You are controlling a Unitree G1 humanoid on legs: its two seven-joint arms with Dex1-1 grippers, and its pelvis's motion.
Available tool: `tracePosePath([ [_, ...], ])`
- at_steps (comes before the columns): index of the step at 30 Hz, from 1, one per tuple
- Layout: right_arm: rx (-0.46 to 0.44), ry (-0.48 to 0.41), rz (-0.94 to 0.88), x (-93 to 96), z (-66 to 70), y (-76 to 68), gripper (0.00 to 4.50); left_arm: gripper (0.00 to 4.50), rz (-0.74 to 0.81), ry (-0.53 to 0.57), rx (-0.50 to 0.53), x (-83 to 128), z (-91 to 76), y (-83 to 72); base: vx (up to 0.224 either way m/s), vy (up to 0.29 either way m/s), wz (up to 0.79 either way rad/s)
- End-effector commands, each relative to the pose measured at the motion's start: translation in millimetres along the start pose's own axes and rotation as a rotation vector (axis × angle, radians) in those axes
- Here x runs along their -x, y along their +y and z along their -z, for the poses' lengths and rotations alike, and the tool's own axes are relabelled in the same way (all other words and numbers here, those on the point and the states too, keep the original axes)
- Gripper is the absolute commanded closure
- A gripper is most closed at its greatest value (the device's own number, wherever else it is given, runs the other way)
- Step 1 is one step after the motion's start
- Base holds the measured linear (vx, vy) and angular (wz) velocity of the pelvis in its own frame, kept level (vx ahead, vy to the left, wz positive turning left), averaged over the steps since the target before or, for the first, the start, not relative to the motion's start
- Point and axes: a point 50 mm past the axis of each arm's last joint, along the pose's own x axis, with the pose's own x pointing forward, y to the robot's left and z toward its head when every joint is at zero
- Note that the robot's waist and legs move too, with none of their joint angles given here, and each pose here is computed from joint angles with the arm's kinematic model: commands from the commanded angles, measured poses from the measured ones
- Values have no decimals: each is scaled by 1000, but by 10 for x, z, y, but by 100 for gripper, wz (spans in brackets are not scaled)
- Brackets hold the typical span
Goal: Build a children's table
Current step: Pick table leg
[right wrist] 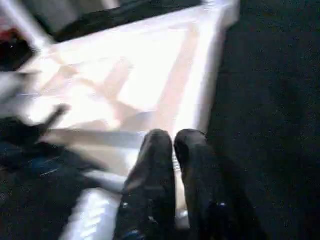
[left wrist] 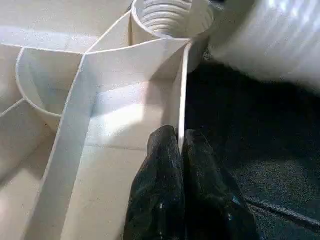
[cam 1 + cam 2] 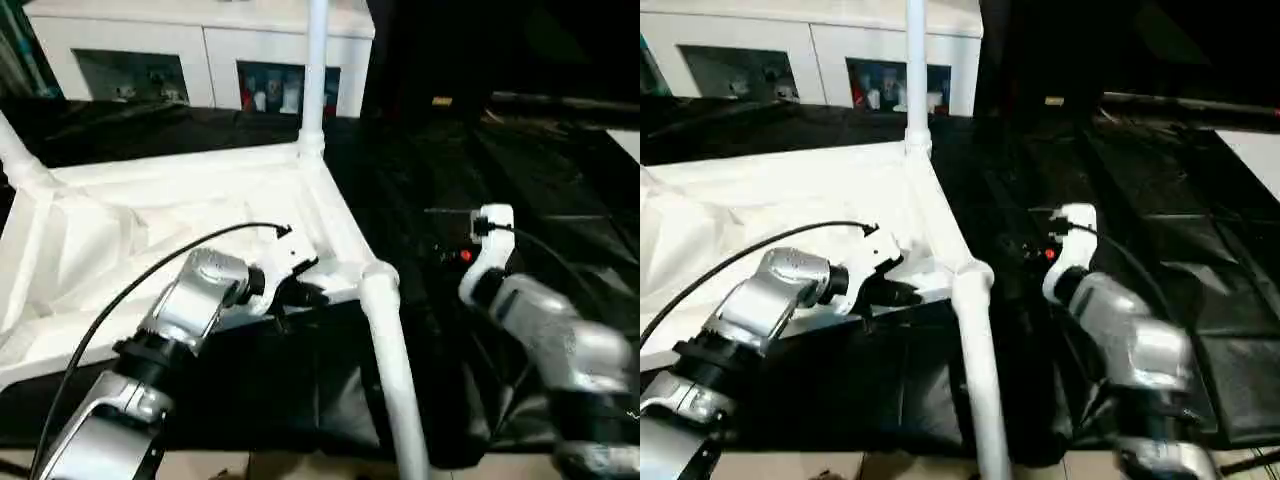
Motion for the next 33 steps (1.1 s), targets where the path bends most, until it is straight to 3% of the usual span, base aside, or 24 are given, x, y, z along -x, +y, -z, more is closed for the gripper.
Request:
tracePosePath([
  [1, -9, -7, -15, 58, -87, 52, 447, 450, -33, 39, 52, 57, 138, 39, 0, 0, 0],
  [4, -52, -8, -92, 133, -155, 230, 447, 450, -38, 45, 54, 67, 152, 39, 0, 0, 0],
  [7, -67, 31, -155, 179, -122, 347, 447, 450, -40, 46, 56, 70, 161, 38, 0, 0, 0],
  [8, -51, 147, -220, 281, -1, 469, 447, 450, -42, 49, 58, 71, 170, 34, 0, 0, 0],
  [10, -36, 257, -253, 374, 131, 539, 447, 450, -39, 53, 60, 70, 178, 27, 0, 0, 0],
  [12, -30, 390, -227, 461, 332, 548, 447, 450, -35, 55, 60, 68, 181, 21, 0, 0, 0],
  [15, -59, 449, -153, 460, 452, 499, 447, 450, -35, 56, 59, 69, 179, 29, 0, 0, 0],
  [19, -122, 409, -88, 336, 451, 442, 447, 450, -36, 59, 51, 70, 162, 46, 0, 0, 0],
  [25, -154, 395, -103, 311, 438, 452, 447, 450, -36, 60, 45, 70, 144, 56, 0, 0, 0],
  [29, -144, 442, -70, 311, 478, 432, 447, 450, -36, 65, 42, 76, 154, 58, 0, 0, 0],
  [33, -83, 564, 21, 287, 598, 404, 447, 450, -34, 64, 42, 75, 149, 56, 0, 0, 0],
])
